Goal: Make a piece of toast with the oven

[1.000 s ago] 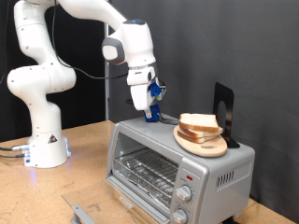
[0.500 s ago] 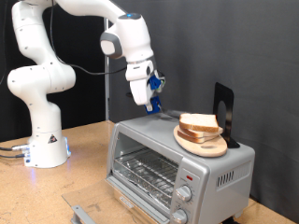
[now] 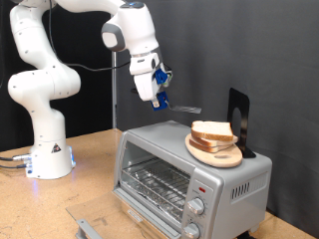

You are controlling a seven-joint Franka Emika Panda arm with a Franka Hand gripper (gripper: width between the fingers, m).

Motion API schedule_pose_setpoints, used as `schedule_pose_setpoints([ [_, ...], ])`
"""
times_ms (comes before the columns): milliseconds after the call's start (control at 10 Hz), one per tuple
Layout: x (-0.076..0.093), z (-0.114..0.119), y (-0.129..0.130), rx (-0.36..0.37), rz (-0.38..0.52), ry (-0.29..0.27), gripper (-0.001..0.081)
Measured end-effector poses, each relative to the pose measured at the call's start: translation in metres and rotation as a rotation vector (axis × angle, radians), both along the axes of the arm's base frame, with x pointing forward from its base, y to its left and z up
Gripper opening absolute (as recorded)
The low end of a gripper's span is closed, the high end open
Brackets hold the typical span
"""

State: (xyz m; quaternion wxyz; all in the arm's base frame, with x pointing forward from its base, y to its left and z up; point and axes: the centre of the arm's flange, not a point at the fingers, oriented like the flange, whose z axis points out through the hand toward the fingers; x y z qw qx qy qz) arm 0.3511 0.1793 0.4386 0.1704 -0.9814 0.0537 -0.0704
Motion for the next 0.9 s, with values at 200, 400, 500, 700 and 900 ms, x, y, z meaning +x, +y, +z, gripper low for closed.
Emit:
schedule_pose_setpoints([
  [200,-0.002,0.009,-0.028,0.054,-0.002,-0.073,0.0365],
  [400,-0.008,0.015,-0.060,0.075,-0.001,-0.093,0.0365],
  [500,-0.010,0.016,-0.077,0.077,-0.012,-0.091,0.0365],
  [700,-0.009,0.020,-0.112,0.063,-0.057,-0.093,0.0365],
  [900,-0.007,0.019,-0.145,0.049,-0.089,-0.083,0.0365],
])
